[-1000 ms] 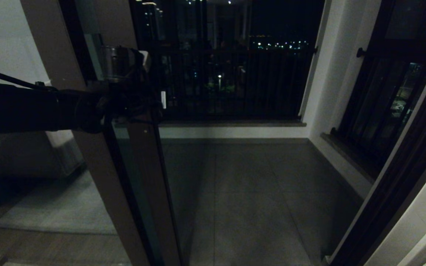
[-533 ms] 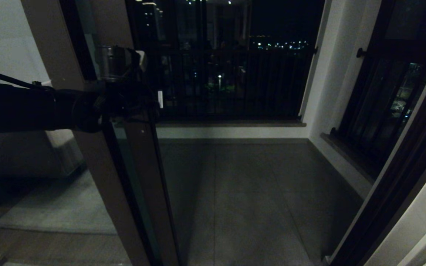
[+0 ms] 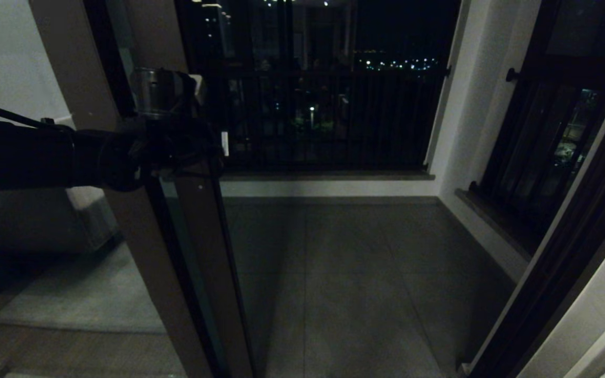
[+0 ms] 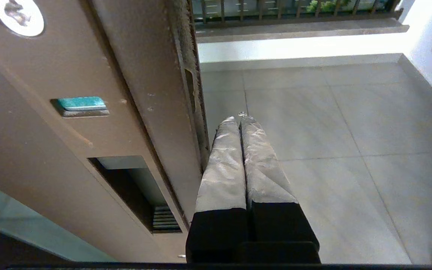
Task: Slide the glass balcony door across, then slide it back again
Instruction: Open the slid door
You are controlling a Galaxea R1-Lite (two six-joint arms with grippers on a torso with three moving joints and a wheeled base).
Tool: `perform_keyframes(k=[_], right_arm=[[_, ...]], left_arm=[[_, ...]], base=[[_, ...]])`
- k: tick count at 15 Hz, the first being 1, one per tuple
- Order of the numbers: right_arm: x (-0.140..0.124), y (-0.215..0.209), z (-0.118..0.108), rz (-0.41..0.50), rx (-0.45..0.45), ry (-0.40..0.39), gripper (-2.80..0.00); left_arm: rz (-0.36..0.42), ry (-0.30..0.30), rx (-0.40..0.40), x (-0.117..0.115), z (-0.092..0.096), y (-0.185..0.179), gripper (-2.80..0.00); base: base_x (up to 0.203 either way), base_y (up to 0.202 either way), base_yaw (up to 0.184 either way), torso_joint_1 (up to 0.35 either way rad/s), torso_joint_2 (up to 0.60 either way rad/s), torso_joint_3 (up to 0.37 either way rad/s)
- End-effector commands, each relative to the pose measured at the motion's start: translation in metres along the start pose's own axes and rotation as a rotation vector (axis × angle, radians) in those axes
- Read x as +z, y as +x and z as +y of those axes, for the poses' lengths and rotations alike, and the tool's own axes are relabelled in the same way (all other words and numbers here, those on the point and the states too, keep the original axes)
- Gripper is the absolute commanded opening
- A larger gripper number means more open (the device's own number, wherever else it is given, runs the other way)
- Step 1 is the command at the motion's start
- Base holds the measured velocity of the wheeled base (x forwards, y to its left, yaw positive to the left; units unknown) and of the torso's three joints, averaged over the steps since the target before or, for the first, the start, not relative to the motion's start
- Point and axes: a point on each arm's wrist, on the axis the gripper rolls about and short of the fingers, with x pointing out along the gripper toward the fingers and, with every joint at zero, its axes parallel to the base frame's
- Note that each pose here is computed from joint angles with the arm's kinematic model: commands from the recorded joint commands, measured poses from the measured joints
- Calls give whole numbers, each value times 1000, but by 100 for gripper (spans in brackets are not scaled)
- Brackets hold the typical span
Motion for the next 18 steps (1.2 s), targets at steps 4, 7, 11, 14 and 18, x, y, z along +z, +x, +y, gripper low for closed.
perform_keyframes(k=[4,7,11,14,18], right_arm=[[0,0,0,2,0,1,-280],[0,0,0,2,0,0,-280],[0,0,0,2,0,0,-280],[0,0,0,2,0,1,-280],[0,0,0,2,0,1,-280]], left_arm=[[4,-3,25,-1,8,2,-280],[4,-4,27,-1,9,2,-280],[3,-4,28,0,10,3,-280],[-5,-6,25,2,11,0,-280],[-73,-15,-37,19,8,-33,-280]], base=[[0,0,0,0,0,0],[0,0,0,0,0,0],[0,0,0,0,0,0],[0,0,0,0,0,0],[0,0,0,0,0,0]])
